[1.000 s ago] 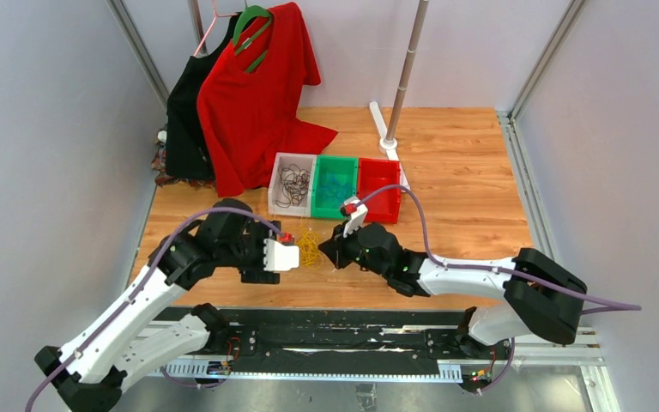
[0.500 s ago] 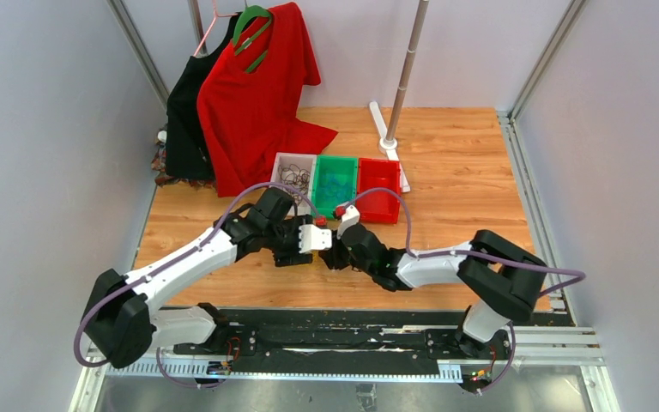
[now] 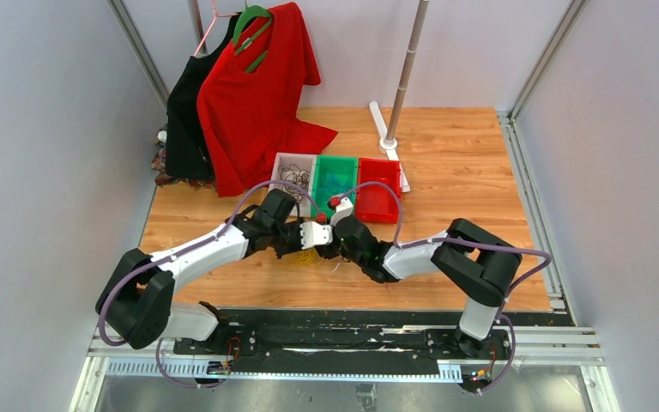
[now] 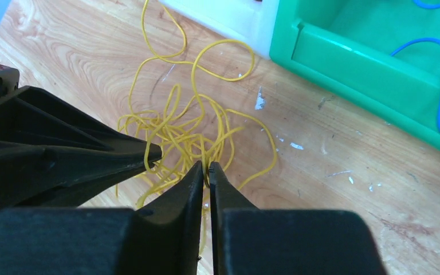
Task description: Untangle the cables
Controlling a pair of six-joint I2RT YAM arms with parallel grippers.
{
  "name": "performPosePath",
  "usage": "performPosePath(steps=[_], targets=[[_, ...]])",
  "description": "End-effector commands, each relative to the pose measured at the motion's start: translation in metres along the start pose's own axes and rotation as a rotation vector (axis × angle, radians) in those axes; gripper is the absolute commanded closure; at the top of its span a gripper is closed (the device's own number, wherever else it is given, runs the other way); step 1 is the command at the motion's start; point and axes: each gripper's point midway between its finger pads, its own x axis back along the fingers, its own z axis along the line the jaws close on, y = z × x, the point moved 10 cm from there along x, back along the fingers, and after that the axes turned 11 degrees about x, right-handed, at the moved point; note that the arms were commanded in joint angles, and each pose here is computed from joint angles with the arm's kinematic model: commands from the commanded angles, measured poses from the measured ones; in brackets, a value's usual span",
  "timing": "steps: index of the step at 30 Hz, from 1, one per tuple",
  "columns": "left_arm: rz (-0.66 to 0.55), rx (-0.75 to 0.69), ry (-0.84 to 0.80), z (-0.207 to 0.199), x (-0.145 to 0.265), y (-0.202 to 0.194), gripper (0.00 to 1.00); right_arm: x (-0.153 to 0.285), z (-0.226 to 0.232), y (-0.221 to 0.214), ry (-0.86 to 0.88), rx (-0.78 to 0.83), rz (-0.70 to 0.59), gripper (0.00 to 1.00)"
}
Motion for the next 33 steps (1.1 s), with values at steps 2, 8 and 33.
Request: performPosePath(steps=[2, 8, 33], targets=[[-0.044, 0.007, -0.004, 0.01, 0.011, 0.006, 0.99, 0.004, -0.008, 0.011, -0.002, -0.05, -0.067, 0.99], [-0.104, 0.072, 0.021, 0.015, 0.058, 0.01, 0.99, 0.037, -0.019, 0.012, -0.05, -0.065, -0.111, 0.99], [-0.012, -0.299, 0.711, -0.017, 0.265, 0.01, 0.99, 0.227, -0.082, 0.039, -0.64, -0.009, -0.303, 0.99]])
